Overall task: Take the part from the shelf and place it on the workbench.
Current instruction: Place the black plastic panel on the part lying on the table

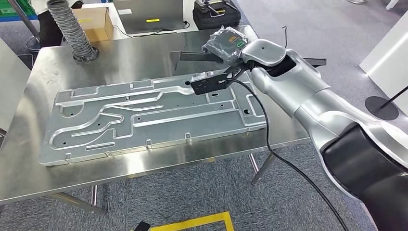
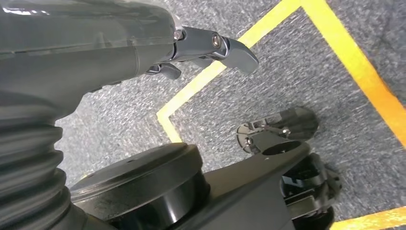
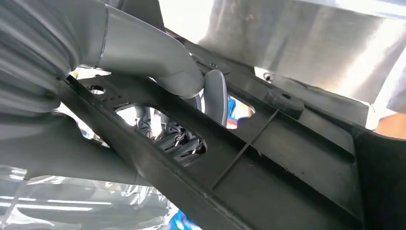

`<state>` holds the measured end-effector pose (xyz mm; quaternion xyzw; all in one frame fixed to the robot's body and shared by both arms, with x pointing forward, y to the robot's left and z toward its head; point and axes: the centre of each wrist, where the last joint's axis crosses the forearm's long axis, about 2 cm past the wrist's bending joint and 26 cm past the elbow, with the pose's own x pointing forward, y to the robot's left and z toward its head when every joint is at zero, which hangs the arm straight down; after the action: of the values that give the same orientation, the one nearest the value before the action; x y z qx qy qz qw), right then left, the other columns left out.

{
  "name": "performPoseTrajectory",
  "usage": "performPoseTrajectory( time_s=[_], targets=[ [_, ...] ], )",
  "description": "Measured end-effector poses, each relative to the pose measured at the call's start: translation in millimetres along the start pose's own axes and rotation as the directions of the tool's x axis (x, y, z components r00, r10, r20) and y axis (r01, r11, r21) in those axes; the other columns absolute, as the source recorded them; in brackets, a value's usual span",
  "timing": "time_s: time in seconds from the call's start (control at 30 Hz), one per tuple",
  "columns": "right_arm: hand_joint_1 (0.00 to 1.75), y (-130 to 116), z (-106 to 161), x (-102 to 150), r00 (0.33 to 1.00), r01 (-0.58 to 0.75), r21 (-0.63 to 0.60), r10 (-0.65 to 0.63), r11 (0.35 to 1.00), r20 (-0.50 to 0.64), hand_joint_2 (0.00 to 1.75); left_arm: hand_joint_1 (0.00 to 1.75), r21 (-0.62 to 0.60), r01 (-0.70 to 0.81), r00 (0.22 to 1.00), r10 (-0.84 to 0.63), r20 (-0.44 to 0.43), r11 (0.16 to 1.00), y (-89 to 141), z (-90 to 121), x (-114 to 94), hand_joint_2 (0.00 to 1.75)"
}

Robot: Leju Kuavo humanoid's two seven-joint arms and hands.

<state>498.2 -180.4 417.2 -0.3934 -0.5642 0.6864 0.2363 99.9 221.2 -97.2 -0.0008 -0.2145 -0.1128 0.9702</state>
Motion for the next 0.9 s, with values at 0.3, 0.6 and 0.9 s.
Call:
performPoseTrajectory(
  time_s=[0.3,0.6,0.9],
  targets=[
    [1.02,-2.9,-7.1,11.4,0.978,-0.207,0.017,0.207,0.978,0.009,1.31,0.00,0.004,0.018,1.000,-0.018,0.008,1.000,-3.3,0.2,1.5,1.75],
    [0.00,-4.9,-11.8,16.9,0.957,-0.289,0.024,0.288,0.957,0.017,0.00,0.00,0.057,0.036,0.999,-0.034,-0.033,0.998,-4.5,0.7,0.8,0.44],
    [0.00,-9.4,-12.9,14.6,0.960,-0.280,0.030,0.280,0.960,-0.011,0.00,0.00,0.034,0.023,0.998,-0.021,-0.063,0.999,-5.8,1.0,-0.1,0.00]
  ],
)
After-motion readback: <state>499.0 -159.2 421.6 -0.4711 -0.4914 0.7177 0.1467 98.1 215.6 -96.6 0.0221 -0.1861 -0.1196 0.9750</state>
